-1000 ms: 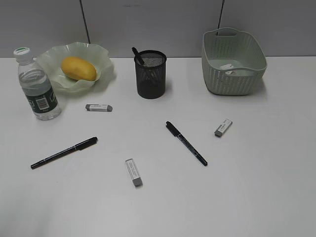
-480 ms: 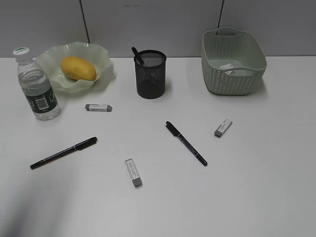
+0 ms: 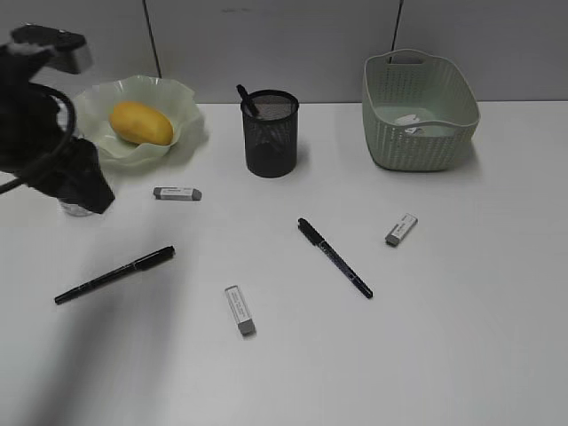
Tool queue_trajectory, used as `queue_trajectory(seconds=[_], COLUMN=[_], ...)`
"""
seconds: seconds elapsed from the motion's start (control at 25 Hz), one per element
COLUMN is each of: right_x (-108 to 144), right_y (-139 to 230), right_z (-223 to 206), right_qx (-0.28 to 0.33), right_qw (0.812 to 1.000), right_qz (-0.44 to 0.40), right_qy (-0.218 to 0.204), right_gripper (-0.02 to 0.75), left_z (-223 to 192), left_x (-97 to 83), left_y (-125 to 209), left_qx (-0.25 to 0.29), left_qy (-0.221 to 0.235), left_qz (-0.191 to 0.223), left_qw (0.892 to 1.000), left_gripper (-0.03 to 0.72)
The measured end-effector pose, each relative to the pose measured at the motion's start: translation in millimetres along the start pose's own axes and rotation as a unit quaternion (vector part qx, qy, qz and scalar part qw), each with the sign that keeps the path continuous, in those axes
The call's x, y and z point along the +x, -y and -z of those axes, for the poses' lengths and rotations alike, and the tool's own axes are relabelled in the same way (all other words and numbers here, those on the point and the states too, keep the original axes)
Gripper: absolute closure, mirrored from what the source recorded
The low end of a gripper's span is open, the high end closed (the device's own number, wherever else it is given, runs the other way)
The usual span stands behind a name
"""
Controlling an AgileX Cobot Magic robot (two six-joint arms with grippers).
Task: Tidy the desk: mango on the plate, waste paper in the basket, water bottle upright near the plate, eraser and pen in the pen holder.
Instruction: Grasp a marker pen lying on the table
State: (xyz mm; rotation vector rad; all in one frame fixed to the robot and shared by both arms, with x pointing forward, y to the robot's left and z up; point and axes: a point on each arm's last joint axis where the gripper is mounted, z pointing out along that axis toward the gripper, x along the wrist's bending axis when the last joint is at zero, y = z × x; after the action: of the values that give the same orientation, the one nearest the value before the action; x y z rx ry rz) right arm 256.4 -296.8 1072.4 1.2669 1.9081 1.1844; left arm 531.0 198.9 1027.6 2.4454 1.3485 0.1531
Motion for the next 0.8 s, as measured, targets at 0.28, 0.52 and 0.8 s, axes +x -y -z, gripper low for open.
queue_trajectory(seconds=[0.28,0.52,0.8], right_x=[0.0,0.0,0.0], right_y=[0.0,0.0,0.0], right_z=[0.0,0.0,0.0], right_qx=[0.0,0.0,0.0], right_qw=[1.0,1.0,1.0], right_qz=[0.0,-0.002,-0.002], right_qy=[0.0,0.0,0.0], right_gripper=[0.299,0.299,0.299], left_z=[-58.6,-97.7,-120.5], left_x=[-10.5,-4.9,-0.4], left_y=[-25.0,-28.5,-37.3], left_qx=[0.08,0.146,0.153], left_qy=[-0.014,-0.018,-0.016], left_qz=[-0.082,-0.104,-0.119], left_qw=[0.993,0.984,0.981], left_gripper=[0.203,0.203,0.203])
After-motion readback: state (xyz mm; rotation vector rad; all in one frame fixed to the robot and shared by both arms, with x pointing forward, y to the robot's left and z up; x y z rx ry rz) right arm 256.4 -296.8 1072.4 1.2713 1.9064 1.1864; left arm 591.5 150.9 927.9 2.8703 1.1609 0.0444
